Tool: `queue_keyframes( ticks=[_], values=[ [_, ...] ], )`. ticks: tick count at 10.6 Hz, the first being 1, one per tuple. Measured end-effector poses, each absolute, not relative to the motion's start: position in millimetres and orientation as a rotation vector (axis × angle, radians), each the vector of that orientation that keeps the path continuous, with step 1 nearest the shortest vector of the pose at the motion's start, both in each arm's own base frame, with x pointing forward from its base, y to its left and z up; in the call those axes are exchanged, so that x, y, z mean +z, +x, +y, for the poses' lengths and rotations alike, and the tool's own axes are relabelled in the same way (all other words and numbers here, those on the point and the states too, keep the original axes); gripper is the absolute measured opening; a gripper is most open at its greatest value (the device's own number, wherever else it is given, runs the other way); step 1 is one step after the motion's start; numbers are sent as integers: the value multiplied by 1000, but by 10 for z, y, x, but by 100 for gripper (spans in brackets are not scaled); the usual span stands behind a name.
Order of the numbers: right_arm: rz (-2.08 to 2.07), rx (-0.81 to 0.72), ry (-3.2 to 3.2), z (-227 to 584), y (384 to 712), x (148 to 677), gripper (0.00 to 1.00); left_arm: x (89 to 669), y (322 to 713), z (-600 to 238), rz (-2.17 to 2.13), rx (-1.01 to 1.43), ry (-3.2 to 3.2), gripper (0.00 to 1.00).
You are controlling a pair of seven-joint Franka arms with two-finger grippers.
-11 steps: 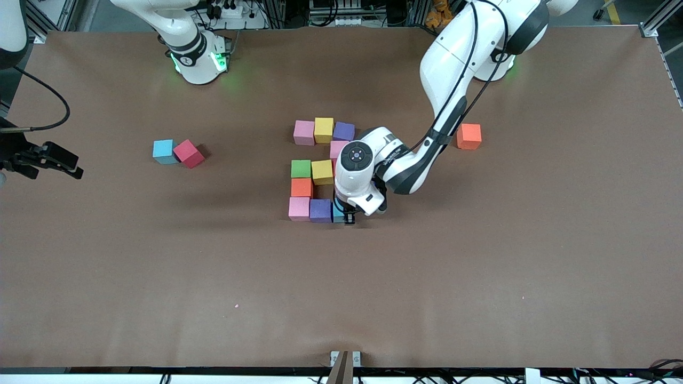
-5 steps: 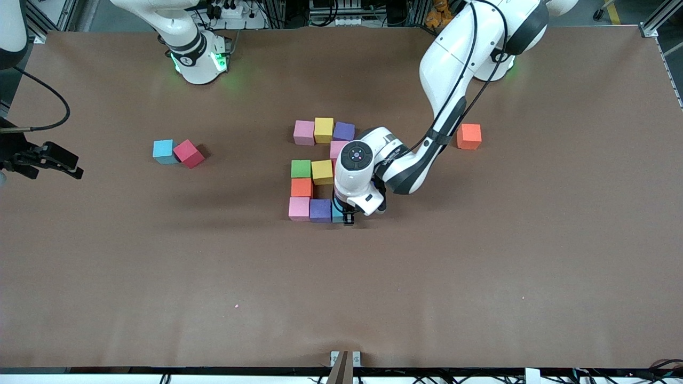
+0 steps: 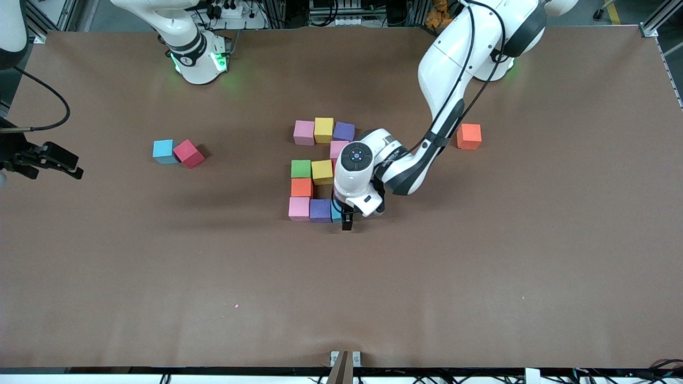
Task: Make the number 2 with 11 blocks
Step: 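Lower the cyan cube onto the table beside the purple cube, then open the left gripper and lift it away from the cyan cube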
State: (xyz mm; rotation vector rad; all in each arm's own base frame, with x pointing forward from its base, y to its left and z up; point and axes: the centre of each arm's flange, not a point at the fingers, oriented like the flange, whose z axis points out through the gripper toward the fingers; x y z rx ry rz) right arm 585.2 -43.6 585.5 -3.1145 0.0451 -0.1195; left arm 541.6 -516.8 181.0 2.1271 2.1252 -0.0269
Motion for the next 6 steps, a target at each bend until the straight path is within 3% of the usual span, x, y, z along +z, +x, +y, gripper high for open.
queue_keyframes(
  ticks=[6],
  values=[
    [44,-119,-3115,-435,5853,5852,100,2417,5469,-5186,2122,6,2138,100]
  ],
)
